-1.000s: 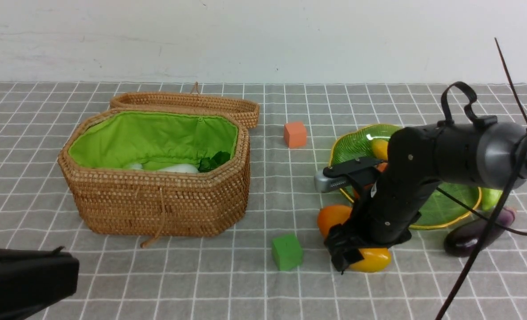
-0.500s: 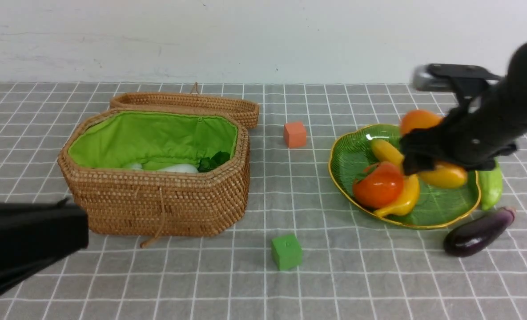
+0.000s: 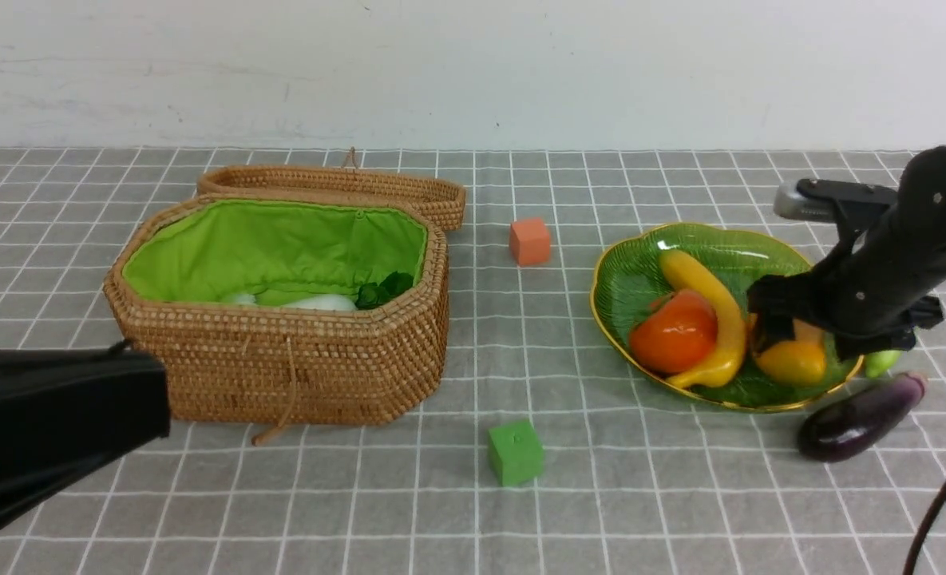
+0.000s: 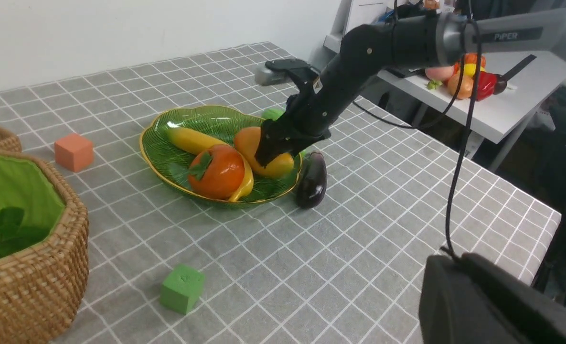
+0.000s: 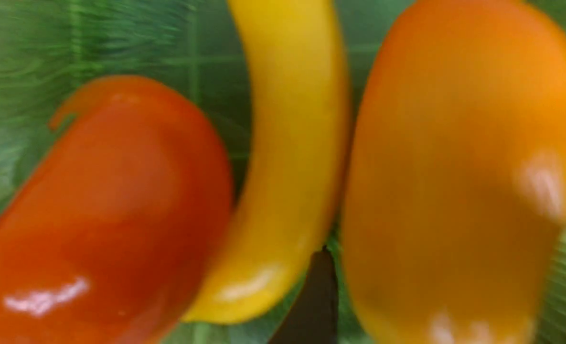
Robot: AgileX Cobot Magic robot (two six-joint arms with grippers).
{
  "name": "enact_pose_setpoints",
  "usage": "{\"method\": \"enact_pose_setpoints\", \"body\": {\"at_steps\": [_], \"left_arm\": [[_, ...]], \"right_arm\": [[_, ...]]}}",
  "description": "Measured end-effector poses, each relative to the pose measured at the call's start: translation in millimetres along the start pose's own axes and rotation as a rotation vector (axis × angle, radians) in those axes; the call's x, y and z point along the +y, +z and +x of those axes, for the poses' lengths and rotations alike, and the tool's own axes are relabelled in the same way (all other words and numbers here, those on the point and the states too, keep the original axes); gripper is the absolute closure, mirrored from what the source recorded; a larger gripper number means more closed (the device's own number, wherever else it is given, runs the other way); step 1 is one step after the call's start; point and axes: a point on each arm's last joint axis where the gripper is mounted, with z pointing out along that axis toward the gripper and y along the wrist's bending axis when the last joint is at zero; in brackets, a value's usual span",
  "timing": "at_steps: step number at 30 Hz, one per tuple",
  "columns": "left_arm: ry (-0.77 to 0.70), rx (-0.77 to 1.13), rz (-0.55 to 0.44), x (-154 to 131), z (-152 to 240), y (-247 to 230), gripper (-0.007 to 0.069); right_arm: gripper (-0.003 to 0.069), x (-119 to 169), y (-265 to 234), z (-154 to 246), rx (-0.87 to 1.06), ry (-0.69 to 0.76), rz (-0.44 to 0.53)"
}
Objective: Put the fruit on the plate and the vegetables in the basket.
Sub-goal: Use the right arm to grab a mango and put it into the right plate, then take a chayote with your right arm and place it on the basket on the left.
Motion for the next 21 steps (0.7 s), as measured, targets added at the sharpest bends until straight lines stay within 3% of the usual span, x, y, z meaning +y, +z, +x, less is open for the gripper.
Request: {"method": "enact_pose_setpoints", "body": {"at_steps": [3, 8, 14, 21], "left_arm": [[0.0, 0.0, 0.0, 0, 0, 0, 0.0638], [0.0, 0.0, 0.0, 0, 0, 0, 0.0638], [0.0, 0.001, 0.0, 0, 0, 0, 0.0638], [0.0, 0.001, 0.0, 0, 0, 0, 0.0638]], "right_arm": [[0.002, -12, -26, -15, -0.043, 0.039, 0.035], [0.0076, -58, -40, -49, -0.154, 0.178, 0.077], [0.0074, -99, 12, -69, -0.12, 0.345, 0.041], [0.0072, -110, 45, -77, -0.101, 0.39, 0.023]]}}
